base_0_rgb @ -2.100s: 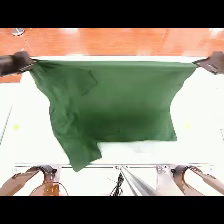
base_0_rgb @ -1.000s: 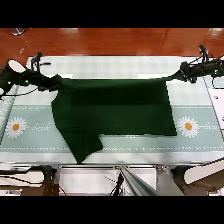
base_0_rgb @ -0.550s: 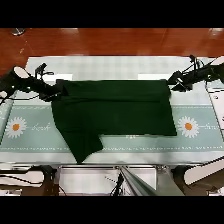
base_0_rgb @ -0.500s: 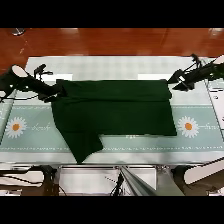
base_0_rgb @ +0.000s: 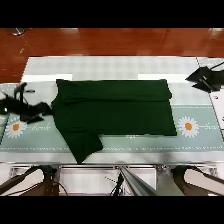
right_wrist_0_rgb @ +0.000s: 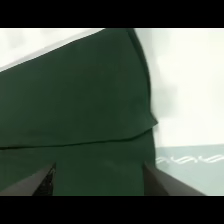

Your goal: Fold the shirts.

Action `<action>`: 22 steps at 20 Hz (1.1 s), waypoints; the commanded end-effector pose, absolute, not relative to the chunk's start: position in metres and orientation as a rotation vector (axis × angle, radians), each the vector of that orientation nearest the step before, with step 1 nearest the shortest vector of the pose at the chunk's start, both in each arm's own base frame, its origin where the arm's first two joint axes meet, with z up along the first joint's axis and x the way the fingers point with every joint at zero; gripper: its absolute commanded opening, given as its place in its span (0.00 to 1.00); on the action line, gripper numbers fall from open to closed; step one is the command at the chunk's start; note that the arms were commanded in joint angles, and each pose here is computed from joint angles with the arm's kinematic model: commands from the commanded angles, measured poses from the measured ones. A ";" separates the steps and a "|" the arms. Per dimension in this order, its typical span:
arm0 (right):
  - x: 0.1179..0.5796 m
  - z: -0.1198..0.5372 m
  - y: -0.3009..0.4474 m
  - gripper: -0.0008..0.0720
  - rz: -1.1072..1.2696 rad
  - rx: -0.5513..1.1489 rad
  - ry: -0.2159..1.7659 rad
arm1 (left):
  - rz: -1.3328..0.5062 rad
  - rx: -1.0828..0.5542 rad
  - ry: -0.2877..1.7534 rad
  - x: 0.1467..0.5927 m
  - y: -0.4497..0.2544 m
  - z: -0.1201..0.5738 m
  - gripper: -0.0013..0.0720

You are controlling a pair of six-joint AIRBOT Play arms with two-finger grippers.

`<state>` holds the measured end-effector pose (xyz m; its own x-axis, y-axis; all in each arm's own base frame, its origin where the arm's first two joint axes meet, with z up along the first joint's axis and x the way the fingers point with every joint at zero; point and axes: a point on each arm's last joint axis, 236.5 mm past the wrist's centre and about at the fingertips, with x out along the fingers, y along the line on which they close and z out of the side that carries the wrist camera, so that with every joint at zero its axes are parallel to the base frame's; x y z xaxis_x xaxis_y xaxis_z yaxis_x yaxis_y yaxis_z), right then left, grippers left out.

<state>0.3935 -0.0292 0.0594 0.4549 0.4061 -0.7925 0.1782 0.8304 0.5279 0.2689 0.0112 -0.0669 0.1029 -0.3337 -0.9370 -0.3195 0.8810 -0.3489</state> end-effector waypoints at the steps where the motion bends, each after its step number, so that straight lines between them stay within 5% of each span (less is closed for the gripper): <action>1: 0.357 0.050 0.009 0.87 0.186 0.624 1.047 | 0.016 -0.684 1.455 0.225 0.001 -0.089 0.98; 10: 0.345 0.027 0.039 0.87 0.210 0.711 1.053 | -0.165 -0.978 1.316 0.218 -0.071 -0.100 0.97; 14: 0.349 0.026 0.026 0.87 0.172 0.707 1.032 | -0.301 -0.930 1.350 0.205 -0.106 -0.102 0.97; 15: 0.348 0.023 0.011 0.87 0.126 0.720 1.027 | -0.317 -0.919 1.360 0.203 -0.109 -0.102 0.91; 17: 0.326 0.003 -0.039 0.87 -0.046 0.718 1.092 | -0.341 -0.922 1.371 0.200 -0.114 -0.099 0.08; 20: 0.244 -0.036 -0.089 0.87 -0.281 0.679 1.364 | -0.362 -0.926 1.377 0.197 -0.117 -0.096 0.07; 22: 0.208 -0.056 -0.067 0.87 -0.227 0.717 1.505 | -0.362 -0.927 1.377 0.197 -0.117 -0.096 0.07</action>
